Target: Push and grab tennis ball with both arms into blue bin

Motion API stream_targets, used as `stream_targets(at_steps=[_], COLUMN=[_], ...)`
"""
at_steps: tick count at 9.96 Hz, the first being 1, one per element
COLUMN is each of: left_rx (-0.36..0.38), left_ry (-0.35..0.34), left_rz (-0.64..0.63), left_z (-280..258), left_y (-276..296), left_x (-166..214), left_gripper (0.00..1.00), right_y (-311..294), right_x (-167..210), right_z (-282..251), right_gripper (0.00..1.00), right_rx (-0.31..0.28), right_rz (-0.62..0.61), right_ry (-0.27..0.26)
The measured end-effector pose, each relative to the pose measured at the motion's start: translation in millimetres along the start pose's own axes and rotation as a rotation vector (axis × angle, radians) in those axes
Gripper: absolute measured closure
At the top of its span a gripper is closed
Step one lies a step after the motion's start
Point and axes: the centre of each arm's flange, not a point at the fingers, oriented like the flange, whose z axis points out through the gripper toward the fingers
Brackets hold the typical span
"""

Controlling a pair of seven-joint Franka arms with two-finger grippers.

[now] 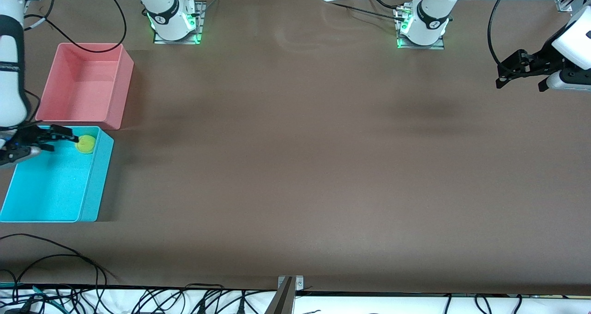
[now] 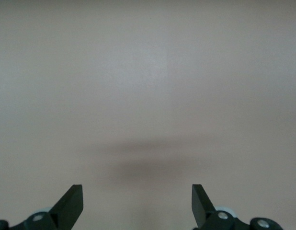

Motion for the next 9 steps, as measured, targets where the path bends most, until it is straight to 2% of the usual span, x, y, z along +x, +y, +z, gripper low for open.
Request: stream_targets(at_steps=[1, 5, 7, 9], left_rx=[0.000, -0.001, -0.039, -0.044], left_ry=[-0.001, -0.017, -0.027, -0.030], left_rz=[0.001, -0.025, -0.041, -0.043], left_z=[0, 2, 3, 4], left_y=[0, -14, -19, -19], left_x=[0, -1, -3, -3], left_gripper=[0.00, 0.00, 0.00, 0.00], right_y=[2, -45, -76, -115], right_x=[3, 45, 48, 56], right_z=[-19, -92, -128, -153], right_gripper=[0.00, 0.00, 0.00, 0.00], right_rx=[0.010, 0.039, 0.017, -0.047], right_rz=[0.007, 0.208, 0.300, 0.366], right_ry=[0.001, -0.048, -0.076, -0.101])
